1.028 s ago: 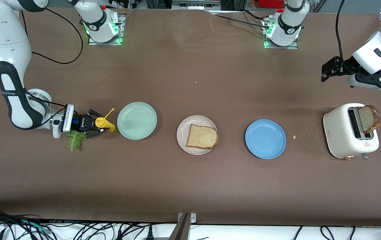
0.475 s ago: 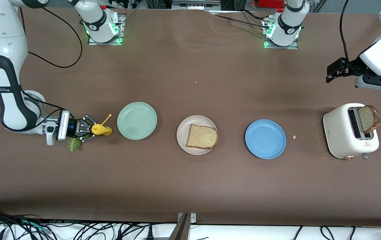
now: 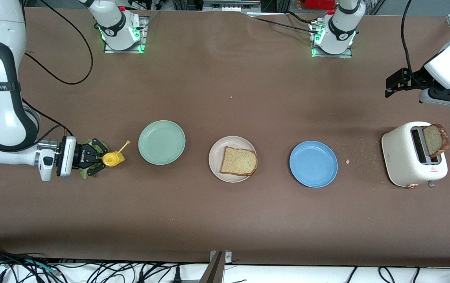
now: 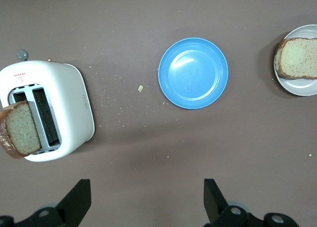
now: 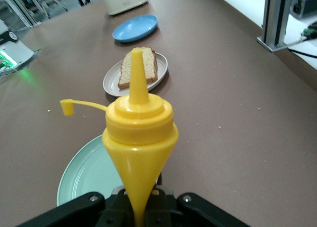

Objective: Make sandwich in beige plate with both arms

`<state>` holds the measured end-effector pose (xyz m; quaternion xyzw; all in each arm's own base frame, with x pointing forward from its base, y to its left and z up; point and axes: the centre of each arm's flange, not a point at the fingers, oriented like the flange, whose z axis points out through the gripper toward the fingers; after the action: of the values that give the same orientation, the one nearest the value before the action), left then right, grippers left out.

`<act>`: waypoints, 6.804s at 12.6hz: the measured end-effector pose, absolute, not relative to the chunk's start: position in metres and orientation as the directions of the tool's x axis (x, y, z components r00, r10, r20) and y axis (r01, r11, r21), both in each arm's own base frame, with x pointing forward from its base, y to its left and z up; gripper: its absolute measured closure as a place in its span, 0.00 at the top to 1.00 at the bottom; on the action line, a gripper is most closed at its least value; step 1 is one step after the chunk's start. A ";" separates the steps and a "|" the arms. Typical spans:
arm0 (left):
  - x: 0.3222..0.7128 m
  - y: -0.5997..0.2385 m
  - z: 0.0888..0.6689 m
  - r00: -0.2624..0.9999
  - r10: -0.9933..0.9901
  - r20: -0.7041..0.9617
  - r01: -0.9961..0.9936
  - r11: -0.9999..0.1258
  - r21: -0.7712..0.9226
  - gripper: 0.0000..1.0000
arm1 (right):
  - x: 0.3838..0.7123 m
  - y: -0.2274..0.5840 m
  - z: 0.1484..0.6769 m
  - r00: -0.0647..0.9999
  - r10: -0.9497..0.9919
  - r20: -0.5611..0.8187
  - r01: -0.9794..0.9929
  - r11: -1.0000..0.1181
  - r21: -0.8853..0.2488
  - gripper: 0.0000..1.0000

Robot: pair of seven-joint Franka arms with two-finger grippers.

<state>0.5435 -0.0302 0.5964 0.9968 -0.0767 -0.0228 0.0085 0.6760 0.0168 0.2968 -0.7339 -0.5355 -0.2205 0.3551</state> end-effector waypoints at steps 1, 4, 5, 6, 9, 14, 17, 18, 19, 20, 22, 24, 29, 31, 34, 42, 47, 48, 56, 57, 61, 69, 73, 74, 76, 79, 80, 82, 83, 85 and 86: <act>0.544 -0.030 0.596 0.987 -0.153 -0.044 -0.153 -0.988 0.021 1.00 | 0.680 0.026 0.314 0.358 0.668 0.653 0.931 -0.205 -0.301 0.03; 0.544 -0.030 0.596 0.987 -0.153 -0.044 -0.153 -0.988 0.021 1.00 | 0.688 0.068 0.356 0.410 0.757 0.508 0.907 -0.280 -0.315 0.03; 0.544 -0.030 0.596 0.987 -0.153 -0.044 -0.153 -0.988 0.021 1.00 | 0.689 0.086 0.365 0.419 0.781 0.462 0.902 -0.302 -0.307 0.03; 0.544 -0.030 0.596 0.987 -0.153 -0.044 -0.153 -0.988 0.021 1.00 | 0.690 0.104 0.374 0.423 0.804 0.418 0.901 -0.324 -0.289 0.03; 0.544 -0.031 0.596 0.987 -0.154 -0.044 -0.153 -0.988 0.021 1.00 | 0.686 0.164 0.388 0.375 0.882 0.285 0.923 -0.328 -0.200 0.03; 0.543 -0.031 0.596 0.987 -0.155 -0.044 -0.154 -0.988 0.021 1.00 | 0.653 0.272 0.388 0.218 0.975 0.035 0.976 -0.217 -0.025 0.03; 0.543 -0.031 0.596 0.987 -0.155 -0.044 -0.154 -0.988 0.021 1.00 | 0.624 0.334 0.382 0.115 0.989 -0.090 0.992 -0.110 0.057 0.03; 0.543 -0.031 0.596 0.987 -0.155 -0.044 -0.154 -0.988 0.021 1.00 | 0.615 0.352 0.377 0.084 0.987 -0.133 0.994 -0.074 0.082 0.03; 0.543 -0.031 0.596 0.987 -0.155 -0.044 -0.154 -0.988 0.021 1.00 | 0.606 0.367 0.371 0.051 0.983 -0.177 0.994 -0.034 0.100 0.03; 0.543 -0.031 0.596 0.987 -0.155 -0.044 -0.154 -0.988 0.021 1.00 | 0.599 0.381 0.361 0.024 0.976 -0.217 0.994 0.001 0.114 0.03; 0.543 -0.031 0.596 0.987 -0.155 -0.044 -0.154 -0.988 0.021 1.00 | 0.586 0.403 0.338 -0.028 0.957 -0.290 0.989 0.068 0.130 0.03; 0.543 -0.031 0.596 0.987 -0.155 -0.044 -0.154 -0.988 0.021 1.00 | 0.576 0.418 0.313 -0.085 0.927 -0.366 0.980 0.143 0.134 0.03; 0.543 -0.031 0.596 0.987 -0.155 -0.045 -0.154 -0.988 0.021 1.00 | 0.552 0.450 0.277 -0.160 0.842 -0.515 0.964 0.246 0.101 0.03; 0.543 -0.031 0.596 0.987 -0.155 -0.044 -0.154 -0.988 0.021 1.00 | 0.552 0.455 0.273 -0.165 0.838 -0.521 0.963 0.252 0.100 0.03; 0.543 -0.031 0.596 0.987 -0.155 -0.044 -0.154 -0.988 0.021 1.00 | 0.554 0.455 0.273 -0.161 0.839 -0.521 0.963 0.249 0.104 0.03; 0.543 -0.031 0.596 0.987 -0.155 -0.044 -0.154 -0.988 0.021 1.00 | 0.590 0.424 0.320 -0.029 0.938 -0.346 0.994 0.063 0.088 0.03; 0.543 -0.031 0.596 0.987 -0.155 -0.045 -0.154 -0.988 0.021 1.00 | 0.615 0.381 0.357 0.113 0.989 -0.099 0.992 -0.119 -0.051 0.03; 0.543 -0.031 0.596 0.987 -0.155 -0.044 -0.155 -0.988 0.021 1.00 | 0.623 0.366 0.369 0.138 0.990 -0.032 0.986 -0.140 -0.087 0.03; 0.543 -0.032 0.596 0.987 -0.156 -0.044 -0.156 -0.988 0.020 1.00 | 0.667 0.193 0.406 0.237 0.838 0.492 0.951 -0.096 -0.294 0.03; 0.543 -0.032 0.596 0.987 -0.156 -0.045 -0.156 -0.988 0.020 1.00 | 0.667 0.179 0.399 0.208 0.817 0.537 0.956 -0.053 -0.289 0.03; 0.543 -0.032 0.596 0.987 -0.156 -0.045 -0.156 -0.988 0.020 1.00 | 0.660 0.114 0.352 0.138 0.696 0.705 0.963 0.072 -0.259 0.03; 0.543 -0.032 0.596 0.987 -0.157 -0.045 -0.156 -0.988 0.020 1.00 | 0.634 -0.008 0.233 0.005 0.470 0.883 0.956 0.257 -0.143 0.03; 0.543 -0.032 0.596 0.987 -0.157 -0.045 -0.156 -0.988 0.020 1.00 | 0.627 -0.014 0.194 -0.071 0.422 0.904 0.948 0.310 -0.070 0.03; 0.543 -0.032 0.596 0.987 -0.157 -0.045 -0.156 -0.988 0.020 1.00 | 0.624 -0.017 0.183 -0.083 0.410 0.908 0.946 0.319 -0.058 0.03; 0.543 -0.032 0.596 0.987 -0.157 -0.045 -0.156 -0.988 0.020 1.00 | 0.620 -0.021 0.165 -0.100 0.391 0.915 0.943 0.330 -0.038 0.03; 0.543 -0.032 0.596 0.987 -0.157 -0.045 -0.156 -0.988 0.020 1.00 | 0.617 -0.026 0.152 -0.114 0.376 0.920 0.942 0.334 -0.020 0.04; 0.543 -0.032 0.596 0.987 -0.157 -0.045 -0.156 -0.988 0.020 1.00 | 0.617 -0.028 0.149 -0.115 0.370 0.922 0.944 0.330 -0.015 0.04; 0.543 -0.032 0.596 0.987 -0.157 -0.045 -0.156 -0.988 0.020 1.00 | 0.616 -0.029 0.140 -0.105 0.354 0.929 0.949 0.314 -0.013 0.04; 0.543 -0.032 0.596 0.987 -0.157 -0.045 -0.156 -0.988 0.020 1.00 | 0.614 -0.030 0.133 -0.093 0.347 0.933 0.952 0.305 -0.018 0.04; 0.543 -0.032 0.596 0.987 -0.157 -0.045 -0.156 -0.988 0.020 1.00 | 0.612 -0.034 0.126 -0.078 0.327 0.942 0.957 0.289 -0.021 0.04; 0.543 -0.032 0.596 0.987 -0.157 -0.045 -0.156 -0.988 0.020 1.00 | 0.612 -0.035 0.126 -0.078 0.327 0.942 0.958 0.286 -0.020 0.06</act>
<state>0.5434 -0.0321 0.5963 0.9966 -0.0784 -0.0230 0.0085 0.6124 -0.0350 0.1261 -0.4928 -0.6521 -0.3377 0.4668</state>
